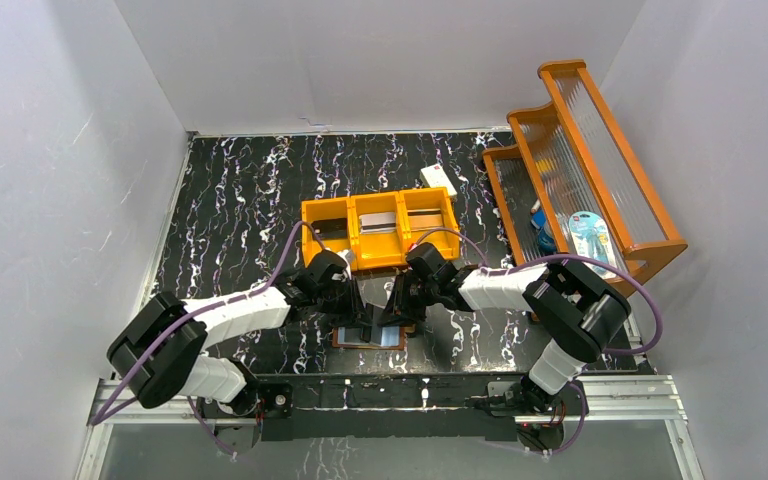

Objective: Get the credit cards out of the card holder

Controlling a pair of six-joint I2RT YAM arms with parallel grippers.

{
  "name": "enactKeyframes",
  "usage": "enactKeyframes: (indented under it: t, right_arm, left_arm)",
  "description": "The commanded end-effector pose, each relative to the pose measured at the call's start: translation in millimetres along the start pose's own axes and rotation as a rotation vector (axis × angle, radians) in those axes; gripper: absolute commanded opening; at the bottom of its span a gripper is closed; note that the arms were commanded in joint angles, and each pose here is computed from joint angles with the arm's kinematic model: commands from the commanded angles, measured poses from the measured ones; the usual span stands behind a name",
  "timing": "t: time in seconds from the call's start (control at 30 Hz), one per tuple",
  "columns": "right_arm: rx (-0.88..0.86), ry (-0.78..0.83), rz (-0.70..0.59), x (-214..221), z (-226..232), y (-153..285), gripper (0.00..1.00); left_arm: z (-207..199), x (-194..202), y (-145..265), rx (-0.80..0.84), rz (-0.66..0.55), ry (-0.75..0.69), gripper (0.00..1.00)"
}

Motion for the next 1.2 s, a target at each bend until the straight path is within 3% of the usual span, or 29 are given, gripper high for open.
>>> enactKeyframes:
  t: [0.0, 0.43, 0.67, 0.9, 1.07, 1.17]
  right_arm:
    - [0.207, -0.032, 0.074, 29, -51, -6, 0.27]
    - [0.218, -0.026, 0.07, 26, -49, -5, 0.26]
    - [0.099, 0.066, 0.02, 8, -17, 5, 0.3]
    - [0.019, 0.141, -0.082, -18, 27, 32, 0.37]
    - [-0.108, 0.172, -0.105, -26, 57, 39, 0.36]
    - [-0.154, 0.167, -0.095, -29, 66, 33, 0.35]
  left_arm:
    - [-7, -6, 9, 0.014, -0.03, -0.027, 0.01]
    - [-7, -12, 30, -0.049, -0.06, -0.104, 0.0]
    - [-36, -29, 53, -0.04, -0.11, -0.188, 0.0]
    - [-44, -52, 92, -0.138, -0.244, -0.272, 0.0]
    - [-25, -66, 119, -0.282, -0.375, -0.24, 0.0]
    - [-14, -66, 122, -0.337, -0.389, -0.231, 0.0]
Point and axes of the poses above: each gripper's point midway between its finger pads, its own y axis back along the fingers, its own z axis along the line the jaws close on, x = y × z, the point moved 3 cm from there along y, back along the fingers, and after that the axes turned 12 degrees about y, right-handed, at the moved point
